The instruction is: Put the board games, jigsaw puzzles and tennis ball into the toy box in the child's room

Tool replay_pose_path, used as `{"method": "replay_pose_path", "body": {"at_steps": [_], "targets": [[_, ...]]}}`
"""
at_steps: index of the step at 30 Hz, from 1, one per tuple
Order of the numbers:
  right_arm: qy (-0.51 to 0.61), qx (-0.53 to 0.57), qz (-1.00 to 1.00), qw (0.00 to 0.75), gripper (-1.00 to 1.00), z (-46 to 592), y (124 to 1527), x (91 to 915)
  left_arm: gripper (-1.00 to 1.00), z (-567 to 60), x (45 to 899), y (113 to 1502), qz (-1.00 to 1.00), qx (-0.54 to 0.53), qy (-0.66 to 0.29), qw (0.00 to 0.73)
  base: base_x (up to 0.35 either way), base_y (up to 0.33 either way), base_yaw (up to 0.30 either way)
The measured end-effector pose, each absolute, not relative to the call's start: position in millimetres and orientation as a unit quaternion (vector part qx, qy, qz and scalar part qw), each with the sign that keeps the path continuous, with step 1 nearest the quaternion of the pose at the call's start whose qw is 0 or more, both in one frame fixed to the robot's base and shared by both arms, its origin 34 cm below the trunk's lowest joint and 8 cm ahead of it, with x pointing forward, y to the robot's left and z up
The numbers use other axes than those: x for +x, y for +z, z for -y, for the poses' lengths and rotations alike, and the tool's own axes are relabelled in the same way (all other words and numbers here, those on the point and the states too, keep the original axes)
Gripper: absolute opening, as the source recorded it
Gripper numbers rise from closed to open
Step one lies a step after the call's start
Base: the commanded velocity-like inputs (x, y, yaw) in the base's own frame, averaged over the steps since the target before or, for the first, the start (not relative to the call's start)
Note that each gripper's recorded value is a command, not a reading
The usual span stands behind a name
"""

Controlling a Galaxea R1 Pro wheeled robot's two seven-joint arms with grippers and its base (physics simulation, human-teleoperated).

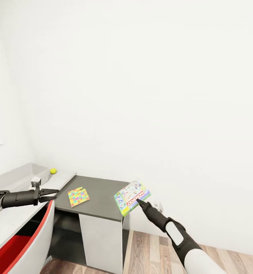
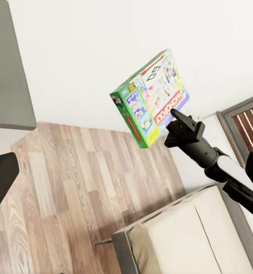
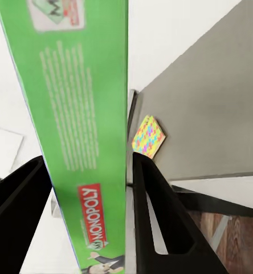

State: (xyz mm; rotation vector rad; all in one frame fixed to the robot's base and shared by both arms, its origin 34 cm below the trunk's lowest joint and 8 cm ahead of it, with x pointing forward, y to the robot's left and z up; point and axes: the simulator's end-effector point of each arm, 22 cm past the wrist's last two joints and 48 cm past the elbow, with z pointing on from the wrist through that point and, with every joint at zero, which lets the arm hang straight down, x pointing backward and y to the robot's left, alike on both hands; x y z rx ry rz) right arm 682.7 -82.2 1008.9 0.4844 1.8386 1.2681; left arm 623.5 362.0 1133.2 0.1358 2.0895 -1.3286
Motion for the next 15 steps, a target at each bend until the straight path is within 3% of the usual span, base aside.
{"method": "replay_pose_path", "body": {"at_steps": [5,15], "targets": [[0.506,0.15,-0.762,0.374,-1.0,60.5,1029.5,681.4,1.0,-365.6,623.0,1134.0,-0.797,0.05,-0.506,0.326,0.079,0.0,0.0],[0.477,0.124,-0.776,0.393,-1.0,74.5,1090.6,695.6,1.0,-368.2,622.8,1134.5,-0.797,0.049,-0.505,0.327,-0.103,0.046,0.0]]}}
